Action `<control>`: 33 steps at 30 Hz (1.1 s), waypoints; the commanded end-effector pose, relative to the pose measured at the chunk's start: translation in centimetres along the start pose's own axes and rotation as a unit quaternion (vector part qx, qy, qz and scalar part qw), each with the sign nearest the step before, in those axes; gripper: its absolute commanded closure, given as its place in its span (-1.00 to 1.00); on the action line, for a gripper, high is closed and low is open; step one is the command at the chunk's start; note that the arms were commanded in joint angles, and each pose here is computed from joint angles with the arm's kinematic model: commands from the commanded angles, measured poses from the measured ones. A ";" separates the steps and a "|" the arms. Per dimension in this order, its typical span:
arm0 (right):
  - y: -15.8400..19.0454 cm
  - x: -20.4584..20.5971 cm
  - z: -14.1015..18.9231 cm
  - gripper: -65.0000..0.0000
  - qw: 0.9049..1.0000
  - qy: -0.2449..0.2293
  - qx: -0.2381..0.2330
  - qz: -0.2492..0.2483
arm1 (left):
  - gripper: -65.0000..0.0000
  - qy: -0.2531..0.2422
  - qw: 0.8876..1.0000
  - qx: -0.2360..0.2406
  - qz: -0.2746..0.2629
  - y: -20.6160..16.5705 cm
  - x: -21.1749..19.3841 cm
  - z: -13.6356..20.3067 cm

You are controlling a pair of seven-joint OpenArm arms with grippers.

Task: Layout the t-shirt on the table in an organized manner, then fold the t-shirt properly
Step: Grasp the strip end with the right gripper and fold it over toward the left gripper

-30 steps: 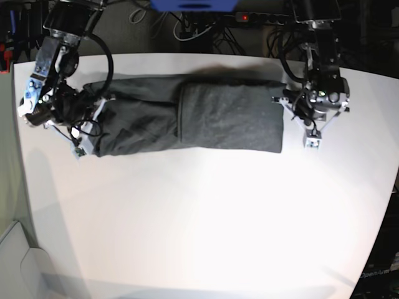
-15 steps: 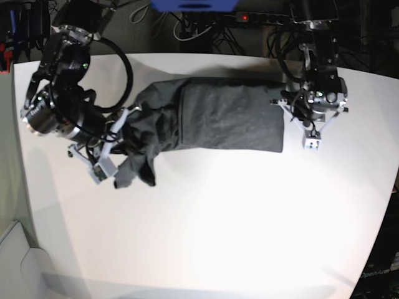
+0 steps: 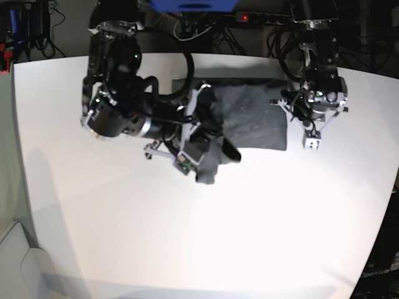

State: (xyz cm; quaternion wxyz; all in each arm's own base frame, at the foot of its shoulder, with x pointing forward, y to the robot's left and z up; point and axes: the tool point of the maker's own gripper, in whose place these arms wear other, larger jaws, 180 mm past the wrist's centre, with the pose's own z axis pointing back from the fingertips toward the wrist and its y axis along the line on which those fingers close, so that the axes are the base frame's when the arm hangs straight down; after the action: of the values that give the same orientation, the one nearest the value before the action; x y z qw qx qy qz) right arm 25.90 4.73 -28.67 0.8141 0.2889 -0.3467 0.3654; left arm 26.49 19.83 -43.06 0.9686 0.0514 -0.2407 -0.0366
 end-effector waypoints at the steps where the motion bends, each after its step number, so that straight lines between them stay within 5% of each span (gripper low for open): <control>1: 1.1 1.7 -0.4 1.00 0.999 -0.025 0.022 0.014 | 1.00 0.008 1.000 -0.006 0.001 -0.3 -0.3 0.1; 33: 4.9 3.9 -9.3 1.00 0.986 -0.018 0.161 0.035 | 1.00 0.006 1.000 -0.007 0.001 -0.4 -0.2 0.1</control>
State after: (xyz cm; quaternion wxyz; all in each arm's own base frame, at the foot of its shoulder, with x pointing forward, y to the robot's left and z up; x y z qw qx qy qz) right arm 26.55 14.80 -32.32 0.7571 0.3902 -0.2789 0.4435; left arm 26.51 19.83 -43.04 0.9684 0.0512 -0.2413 -0.0362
